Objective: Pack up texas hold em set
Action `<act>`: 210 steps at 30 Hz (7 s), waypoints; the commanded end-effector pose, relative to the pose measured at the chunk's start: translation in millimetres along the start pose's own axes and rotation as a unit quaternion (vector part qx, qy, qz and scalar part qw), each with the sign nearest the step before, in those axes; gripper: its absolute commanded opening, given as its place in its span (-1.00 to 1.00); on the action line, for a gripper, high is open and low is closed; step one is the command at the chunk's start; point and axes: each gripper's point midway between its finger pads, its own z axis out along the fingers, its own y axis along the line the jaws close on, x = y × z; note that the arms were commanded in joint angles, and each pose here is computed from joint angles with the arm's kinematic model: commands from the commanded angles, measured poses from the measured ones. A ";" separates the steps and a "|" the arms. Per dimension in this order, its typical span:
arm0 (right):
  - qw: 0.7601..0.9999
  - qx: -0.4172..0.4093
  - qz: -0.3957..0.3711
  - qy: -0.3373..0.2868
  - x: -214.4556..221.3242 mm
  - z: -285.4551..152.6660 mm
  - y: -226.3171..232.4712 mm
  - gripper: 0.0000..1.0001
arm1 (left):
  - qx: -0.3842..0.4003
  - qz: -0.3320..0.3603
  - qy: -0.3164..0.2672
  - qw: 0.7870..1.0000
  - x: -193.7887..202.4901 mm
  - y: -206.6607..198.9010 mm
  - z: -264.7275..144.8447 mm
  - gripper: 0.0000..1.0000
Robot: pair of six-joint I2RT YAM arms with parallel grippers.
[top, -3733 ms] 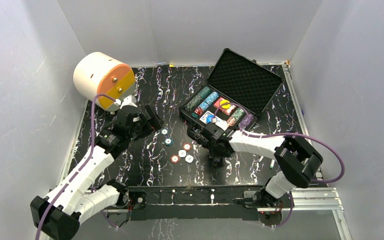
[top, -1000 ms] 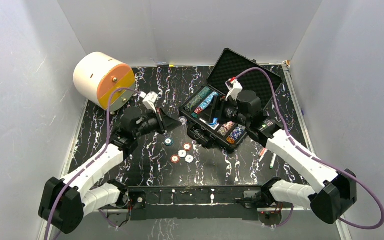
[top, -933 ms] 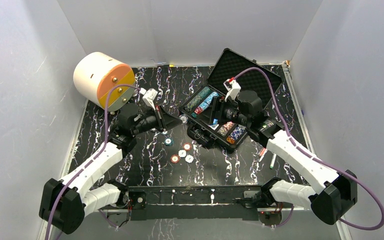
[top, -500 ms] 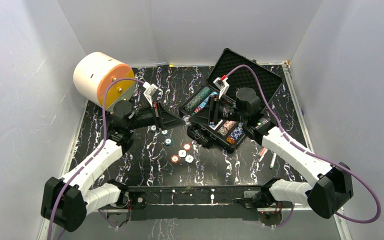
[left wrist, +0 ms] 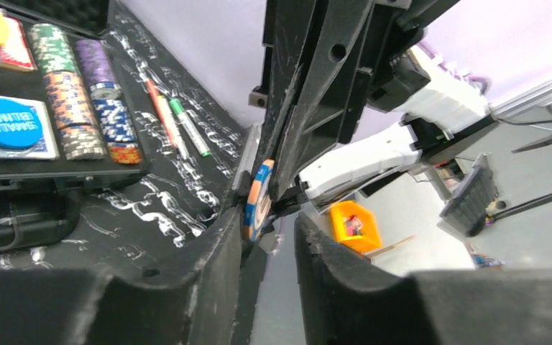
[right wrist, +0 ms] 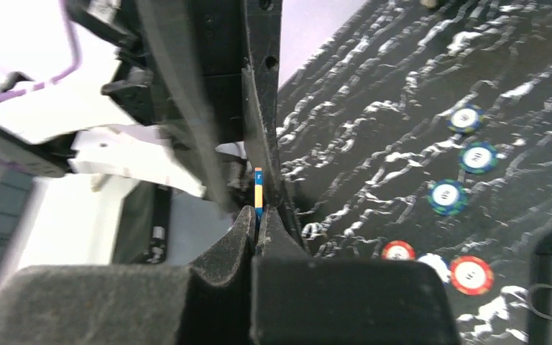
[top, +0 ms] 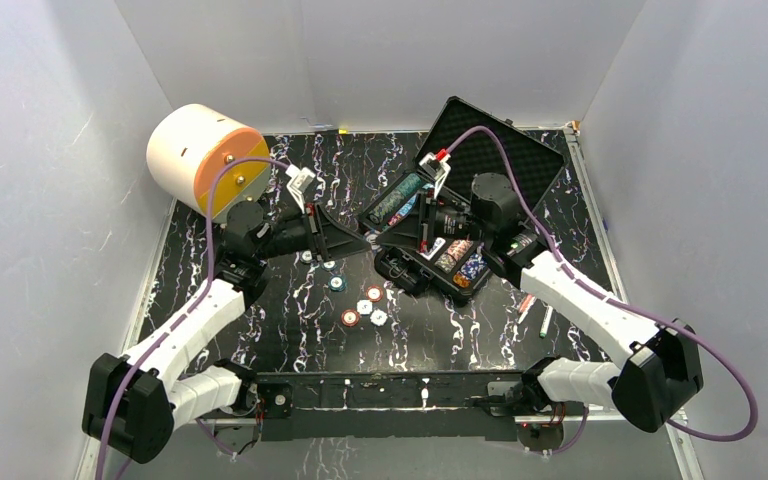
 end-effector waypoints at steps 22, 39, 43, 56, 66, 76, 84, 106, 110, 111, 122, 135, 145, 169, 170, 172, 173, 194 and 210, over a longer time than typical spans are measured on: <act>0.783 0.532 -0.254 0.200 26.3 -133.4 -200.8 -1.00 | -0.370 -0.012 -0.034 0.928 15.0 120.3 -59.0 0.61; 0.787 0.497 -0.261 0.256 53.5 -121.9 -222.1 -1.00 | -0.374 -0.021 -0.029 0.927 21.8 125.2 -60.4 0.61; 0.786 0.496 -0.260 0.260 56.8 -121.6 -225.6 -1.00 | -0.375 -0.022 -0.027 0.927 23.1 125.8 -60.7 0.61; 0.793 0.488 -0.259 0.260 58.3 -119.3 -224.4 -1.00 | -0.377 -0.024 -0.025 0.926 25.6 127.2 -61.9 0.60; 0.783 0.490 -0.251 0.288 69.4 -122.4 -237.5 -1.00 | -0.379 -0.025 -0.023 0.925 27.9 129.4 -62.6 0.59; 0.784 0.519 -0.230 0.252 49.8 -124.6 -228.9 -0.30 | -0.380 -0.023 -0.023 0.924 26.6 128.8 -62.7 0.59; 0.794 0.516 -0.223 0.233 43.6 -121.5 -222.2 -0.31 | -0.382 -0.023 -0.023 0.924 27.4 129.1 -63.6 0.59; 0.784 0.517 -0.208 0.273 64.8 -119.7 -244.7 -0.94 | -0.385 -0.029 -0.020 0.922 32.9 133.2 -65.0 0.59; 0.785 0.518 -0.204 0.273 65.6 -119.3 -246.8 -0.95 | -0.385 -0.031 -0.018 0.922 34.1 134.5 -64.6 0.59; 0.786 0.517 -0.202 0.273 66.7 -118.8 -247.1 -0.95 | -0.385 -0.032 -0.018 0.922 33.9 134.4 -64.5 0.59; 0.801 0.536 -0.172 0.205 18.2 -111.0 -214.1 -0.31 | -0.401 -0.036 -0.020 0.915 32.5 135.9 -68.7 0.59; 0.897 0.385 -0.045 0.212 69.4 -21.7 -143.9 -0.21 | -0.561 -0.070 -0.076 0.822 29.5 157.2 -127.7 0.61; 0.848 0.449 -0.063 0.275 164.8 26.0 -145.2 0.28 | -0.632 -0.069 -0.136 0.760 23.9 153.0 -170.7 0.65; 0.798 0.478 -0.075 0.361 239.0 24.3 -185.3 0.02 | -0.640 -0.084 -0.140 0.751 34.9 157.7 -176.6 0.71; 0.800 0.474 -0.073 0.362 241.5 24.1 -185.3 0.01 | -0.638 -0.086 -0.139 0.753 35.8 158.1 -175.6 0.71; 0.798 0.474 -0.068 0.366 246.6 22.1 -186.9 -0.01 | -0.633 -0.090 -0.138 0.756 37.6 158.6 -173.3 0.71; 0.796 0.476 -0.066 0.367 248.2 21.2 -188.3 -0.01 | -0.631 -0.093 -0.136 0.758 39.3 159.3 -172.4 0.71; 0.794 0.521 -0.070 0.305 223.0 17.5 -189.5 -0.15 | -0.605 -0.139 -0.097 0.778 71.3 167.2 -159.1 0.95; 0.858 0.494 0.013 0.138 147.0 22.1 -156.4 -0.15 | -0.449 -0.143 -0.044 0.881 90.1 154.2 -101.6 0.74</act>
